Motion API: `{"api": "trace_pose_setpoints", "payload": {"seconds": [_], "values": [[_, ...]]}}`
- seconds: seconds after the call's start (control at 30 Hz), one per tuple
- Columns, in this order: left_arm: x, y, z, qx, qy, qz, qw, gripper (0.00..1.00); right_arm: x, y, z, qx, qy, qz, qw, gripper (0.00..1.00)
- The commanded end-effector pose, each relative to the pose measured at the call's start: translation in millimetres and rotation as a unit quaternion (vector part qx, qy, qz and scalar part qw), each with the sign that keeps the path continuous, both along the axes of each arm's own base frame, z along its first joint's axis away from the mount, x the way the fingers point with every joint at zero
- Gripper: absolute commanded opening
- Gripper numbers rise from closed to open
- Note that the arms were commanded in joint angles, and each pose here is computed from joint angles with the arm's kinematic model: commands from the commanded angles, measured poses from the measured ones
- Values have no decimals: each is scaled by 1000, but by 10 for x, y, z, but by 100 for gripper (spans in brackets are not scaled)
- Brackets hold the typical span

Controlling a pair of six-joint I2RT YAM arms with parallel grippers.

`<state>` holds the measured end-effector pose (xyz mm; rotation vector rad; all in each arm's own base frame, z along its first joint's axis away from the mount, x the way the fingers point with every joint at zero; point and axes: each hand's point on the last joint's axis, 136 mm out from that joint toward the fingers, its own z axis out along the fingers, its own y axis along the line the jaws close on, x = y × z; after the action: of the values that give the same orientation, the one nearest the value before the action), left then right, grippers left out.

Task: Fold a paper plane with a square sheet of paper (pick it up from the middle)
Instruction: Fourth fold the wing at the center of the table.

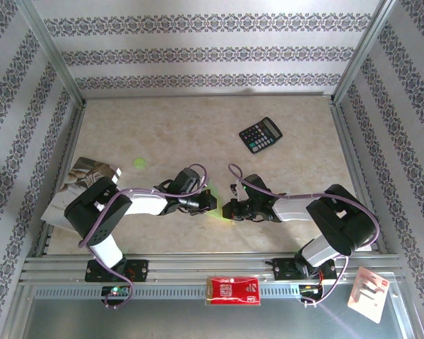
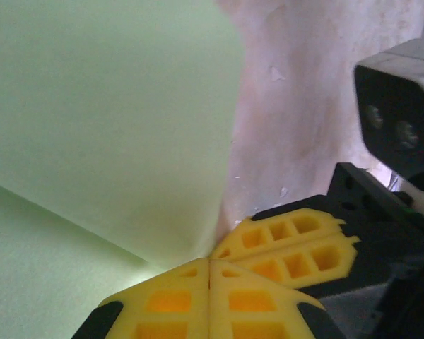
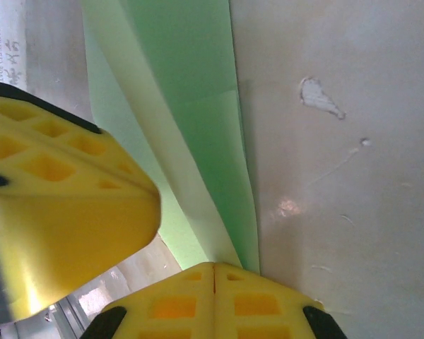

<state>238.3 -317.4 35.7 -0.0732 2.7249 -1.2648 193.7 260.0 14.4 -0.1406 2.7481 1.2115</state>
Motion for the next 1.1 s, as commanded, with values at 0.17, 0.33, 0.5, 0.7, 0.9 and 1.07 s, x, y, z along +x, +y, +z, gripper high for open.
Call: {"api": "trace_pose_setpoints", "payload": {"seconds": [0.17, 0.33, 0.5, 0.7, 0.9, 1.07], "values": [[76, -133, 48, -19, -13, -3, 1000, 5, -268, -304, -408, -78, 65, -16, 995, 0], [73, -100, -38, -4, -11, -3, 1000, 5, -269, -310, -410, -79, 65, -16, 995, 0], [95, -72, -111, 12, -12, -1, 1000, 5, -291, -338, -432, -86, 68, -17, 994, 0], [139, -6, -159, 25, -13, 2, 1000, 5, -318, -371, -455, -94, 74, -18, 993, 0], [210, 79, -212, 38, -12, 6, 999, 5, -346, -400, -481, -101, 83, -21, 991, 0], [271, 155, -264, 49, -8, 8, 999, 5, -372, -425, -503, -109, 93, -25, 989, 0]]}}
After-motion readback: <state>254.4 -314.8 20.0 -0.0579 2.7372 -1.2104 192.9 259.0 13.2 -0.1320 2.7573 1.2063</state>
